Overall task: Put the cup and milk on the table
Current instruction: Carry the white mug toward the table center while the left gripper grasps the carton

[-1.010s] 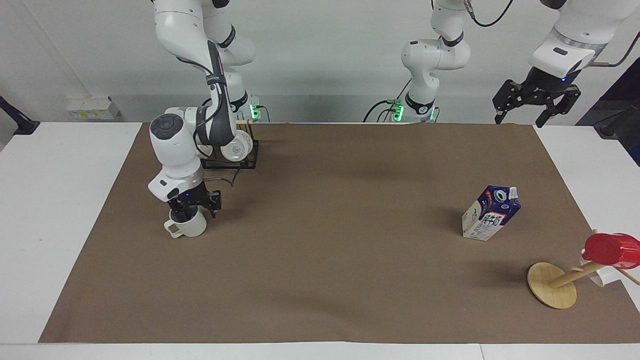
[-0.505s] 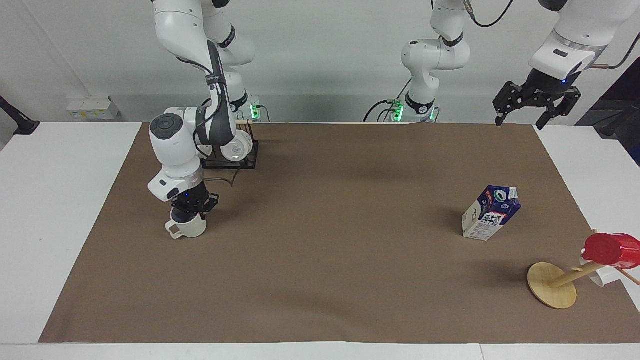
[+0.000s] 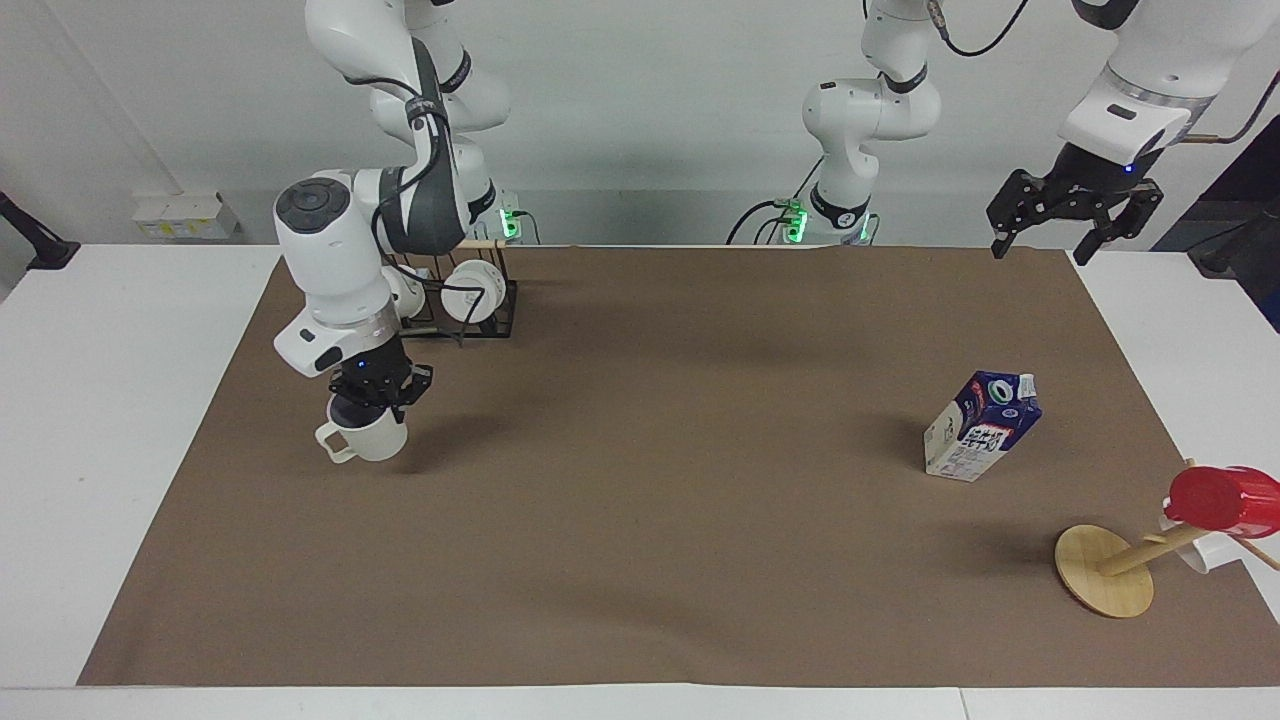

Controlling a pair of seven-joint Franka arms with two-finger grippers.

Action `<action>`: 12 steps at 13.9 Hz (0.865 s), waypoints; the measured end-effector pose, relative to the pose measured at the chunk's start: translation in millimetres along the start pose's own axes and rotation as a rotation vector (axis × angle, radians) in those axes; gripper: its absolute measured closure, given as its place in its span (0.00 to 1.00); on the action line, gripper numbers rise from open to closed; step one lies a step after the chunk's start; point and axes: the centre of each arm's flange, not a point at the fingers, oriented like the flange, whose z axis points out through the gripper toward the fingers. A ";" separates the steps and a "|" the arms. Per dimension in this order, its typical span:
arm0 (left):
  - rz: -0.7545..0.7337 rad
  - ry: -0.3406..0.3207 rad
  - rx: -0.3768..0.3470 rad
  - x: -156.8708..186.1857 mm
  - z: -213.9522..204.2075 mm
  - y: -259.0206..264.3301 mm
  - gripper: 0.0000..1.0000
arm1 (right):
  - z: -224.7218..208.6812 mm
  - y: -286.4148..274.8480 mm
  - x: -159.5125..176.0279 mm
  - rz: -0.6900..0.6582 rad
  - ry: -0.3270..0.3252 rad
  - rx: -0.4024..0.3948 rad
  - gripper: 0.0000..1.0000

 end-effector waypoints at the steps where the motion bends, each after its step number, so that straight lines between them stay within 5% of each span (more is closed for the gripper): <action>1: -0.001 0.001 0.000 1.0 3.8 -0.7 0.00 | -5.8 -16.4 2.2 0.012 0.007 0.003 0.96; 12: 0.010 0.021 0.004 18.4 62.0 -5.2 0.00 | -17.6 -237.7 -3.7 0.168 0.048 0.051 0.96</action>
